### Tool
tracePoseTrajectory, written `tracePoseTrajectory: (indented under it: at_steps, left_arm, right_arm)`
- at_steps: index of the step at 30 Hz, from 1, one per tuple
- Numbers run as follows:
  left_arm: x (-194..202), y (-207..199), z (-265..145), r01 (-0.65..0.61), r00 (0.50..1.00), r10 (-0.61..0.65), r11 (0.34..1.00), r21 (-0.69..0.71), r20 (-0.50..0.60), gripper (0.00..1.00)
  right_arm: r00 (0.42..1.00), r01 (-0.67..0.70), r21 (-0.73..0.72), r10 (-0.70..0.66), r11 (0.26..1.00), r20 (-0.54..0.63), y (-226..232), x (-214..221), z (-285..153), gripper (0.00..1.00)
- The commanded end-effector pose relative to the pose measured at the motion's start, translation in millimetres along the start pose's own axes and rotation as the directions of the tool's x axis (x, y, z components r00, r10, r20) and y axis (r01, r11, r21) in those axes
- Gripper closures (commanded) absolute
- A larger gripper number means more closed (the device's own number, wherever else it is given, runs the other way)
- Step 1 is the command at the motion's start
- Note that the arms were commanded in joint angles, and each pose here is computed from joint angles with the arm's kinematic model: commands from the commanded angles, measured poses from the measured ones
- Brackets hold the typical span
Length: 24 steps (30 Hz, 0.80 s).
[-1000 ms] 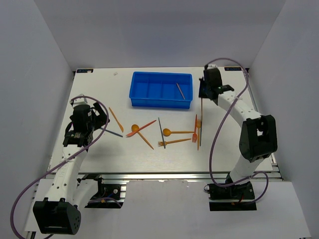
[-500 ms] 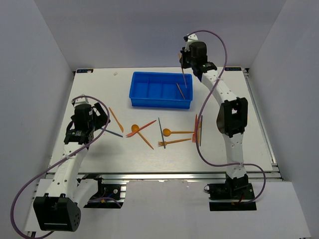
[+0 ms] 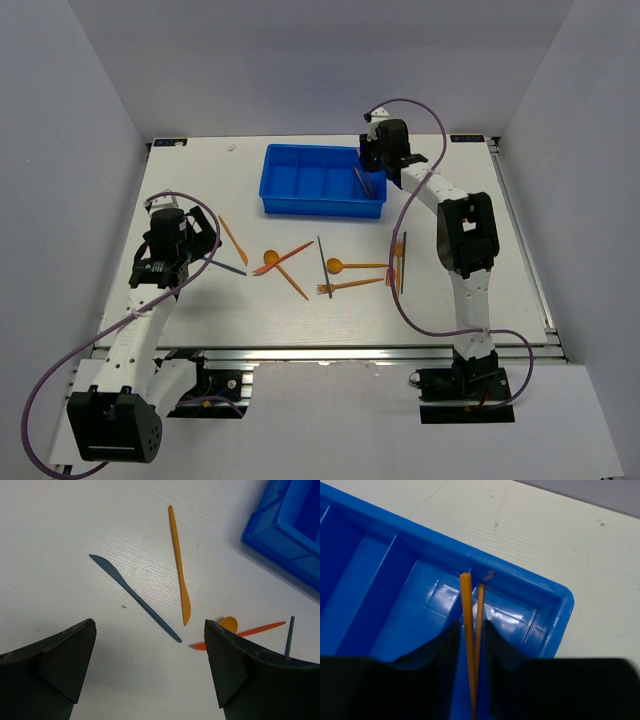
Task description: Sort the eating utensils into containers
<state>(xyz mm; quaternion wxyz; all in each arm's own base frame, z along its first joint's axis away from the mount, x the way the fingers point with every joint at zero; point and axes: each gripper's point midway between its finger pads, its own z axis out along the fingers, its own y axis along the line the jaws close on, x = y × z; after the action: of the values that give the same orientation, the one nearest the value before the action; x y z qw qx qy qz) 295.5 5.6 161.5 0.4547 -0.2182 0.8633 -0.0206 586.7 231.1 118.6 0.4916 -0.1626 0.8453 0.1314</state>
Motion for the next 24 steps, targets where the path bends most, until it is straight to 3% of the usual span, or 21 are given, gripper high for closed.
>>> tracePoseTrajectory:
  at_steps: [1, 4, 5, 8, 10, 14, 17, 19, 24]
  left_arm:
    - [0, -3, -3, -0.005, 1.000, 0.005, 1.000, 0.020, 0.002, 0.02]
    - [0, -3, -3, -0.003, 1.000, 0.003, 1.000, 0.018, 0.004, 0.02]
    - [0, -3, -3, -0.003, 1.000, 0.003, 1.000, 0.017, 0.003, 0.02]
    - [0, -3, -3, -0.003, 1.000, 0.003, 1.000, 0.017, 0.003, 0.02]
    - [-1, -3, -4, -0.002, 1.000, 0.002, 1.000, 0.018, 0.008, 0.02]
    - [-4, -2, -6, 0.002, 1.000, -0.003, 1.000, 0.017, 0.021, 0.02]
    - [-3, -2, -6, 0.002, 1.000, -0.002, 1.000, 0.017, 0.021, 0.02]
    - [-3, -3, -7, 0.004, 1.000, -0.004, 1.000, 0.021, 0.023, 0.02]
    - [-4, -4, -9, 0.003, 1.000, -0.004, 1.000, 0.027, 0.029, 0.02]
  right_arm:
    - [0.981, 0.033, 0.003, -0.033, 0.999, 0.194, 6, -81, -42, 0.58]
    - [0.977, 0.019, 0.014, -0.021, 1.000, 0.210, 7, -96, -62, 0.41]
    - [0.971, -0.002, 0.054, -0.011, 0.999, 0.238, 1, -112, -77, 0.40]
    - [0.979, -0.119, 0.122, 0.096, 0.985, 0.180, -5, -107, -112, 0.32]
    - [0.968, -0.248, 0.259, 0.229, 0.934, 0.101, -19, -71, -132, 0.32]
    - [0.944, -0.284, 0.428, 0.329, 0.858, -0.034, -25, 39, -172, 0.40]
    - [0.926, -0.279, 0.458, 0.363, 0.844, -0.106, -19, 100, -190, 0.55]
    - [0.920, -0.282, 0.456, 0.373, 0.844, -0.122, -16, 118, -196, 0.64]
    - [0.919, -0.250, 0.460, 0.358, 0.852, -0.164, -17, 139, -198, 0.66]
